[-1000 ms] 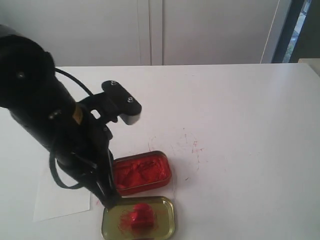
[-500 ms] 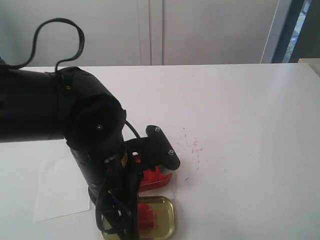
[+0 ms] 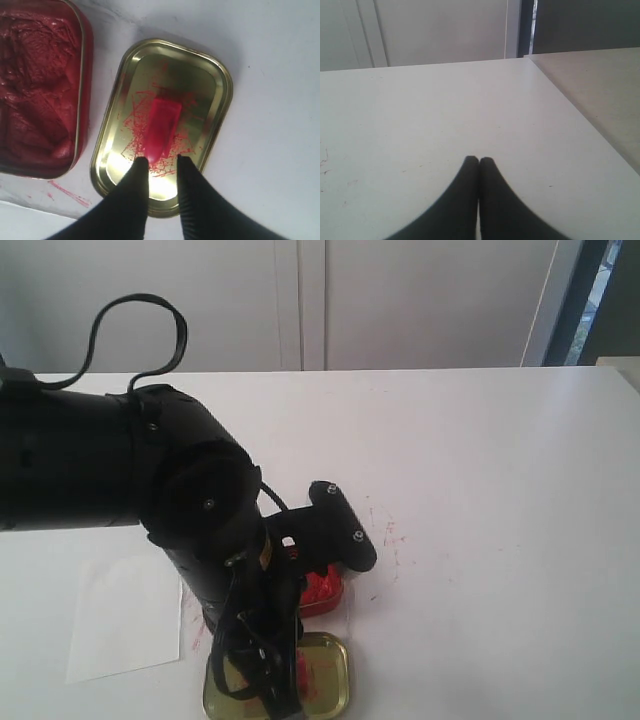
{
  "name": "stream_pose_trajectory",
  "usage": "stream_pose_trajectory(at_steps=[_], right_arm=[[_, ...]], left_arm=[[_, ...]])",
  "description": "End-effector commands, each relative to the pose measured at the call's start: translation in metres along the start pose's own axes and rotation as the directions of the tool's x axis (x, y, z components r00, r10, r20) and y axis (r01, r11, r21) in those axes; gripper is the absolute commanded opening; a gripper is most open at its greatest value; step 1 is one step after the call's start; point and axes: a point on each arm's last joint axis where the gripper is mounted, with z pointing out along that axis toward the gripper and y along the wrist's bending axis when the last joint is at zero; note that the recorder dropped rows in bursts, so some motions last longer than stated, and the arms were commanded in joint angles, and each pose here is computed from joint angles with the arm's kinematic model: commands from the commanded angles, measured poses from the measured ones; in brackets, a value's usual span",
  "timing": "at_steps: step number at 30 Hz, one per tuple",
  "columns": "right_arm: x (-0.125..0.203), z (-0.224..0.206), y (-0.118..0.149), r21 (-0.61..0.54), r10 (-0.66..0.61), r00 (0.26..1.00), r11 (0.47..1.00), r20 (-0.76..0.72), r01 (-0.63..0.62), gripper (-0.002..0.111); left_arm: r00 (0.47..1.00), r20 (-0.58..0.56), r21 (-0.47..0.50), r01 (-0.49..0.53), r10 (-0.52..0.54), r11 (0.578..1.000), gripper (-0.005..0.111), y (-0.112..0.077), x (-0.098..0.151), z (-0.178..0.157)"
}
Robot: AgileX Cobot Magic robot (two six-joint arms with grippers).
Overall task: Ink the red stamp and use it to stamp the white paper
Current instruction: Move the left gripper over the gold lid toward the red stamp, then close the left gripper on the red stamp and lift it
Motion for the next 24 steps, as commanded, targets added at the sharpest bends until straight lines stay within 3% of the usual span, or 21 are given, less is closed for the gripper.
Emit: stream_pose_trajectory(at_steps=[1, 12, 17, 20, 24], right_arm=[[0.0, 0.0, 0.0, 0.004, 0.001, 1.0, 1.0, 0.012, -0.001, 0.0], [0.0, 0.0, 0.0, 0.004, 0.001, 1.0, 1.0, 0.012, -0.001, 0.0], [0.0, 0.0, 0.0, 0.004, 0.001, 1.0, 1.0, 0.012, -0.001, 0.0], [0.0, 0.0, 0.0, 0.004, 0.001, 1.0, 1.0, 0.012, -0.001, 0.0], [0.0, 0.0, 0.0, 0.004, 0.001, 1.0, 1.0, 0.012, -0.001, 0.0]], left_arm=[[1.0, 0.014, 0.001, -0.002, 0.002, 1.0, 0.039, -0.001, -0.002, -0.001], [1.0, -0.008, 0.001, -0.007, 0.007, 1.0, 0.039, 0.001, -0.003, 0.008], [0.999, -0.035, 0.011, 0.025, -0.025, 1.0, 0.039, 0.013, 0.001, 0.016], [0.998, -0.027, 0.073, 0.054, -0.053, 0.996, 0.039, 0.019, 0.004, 0.016], [1.0, 0.022, 0.205, 0.012, -0.017, 0.979, 0.039, 0.018, 0.003, 0.014]])
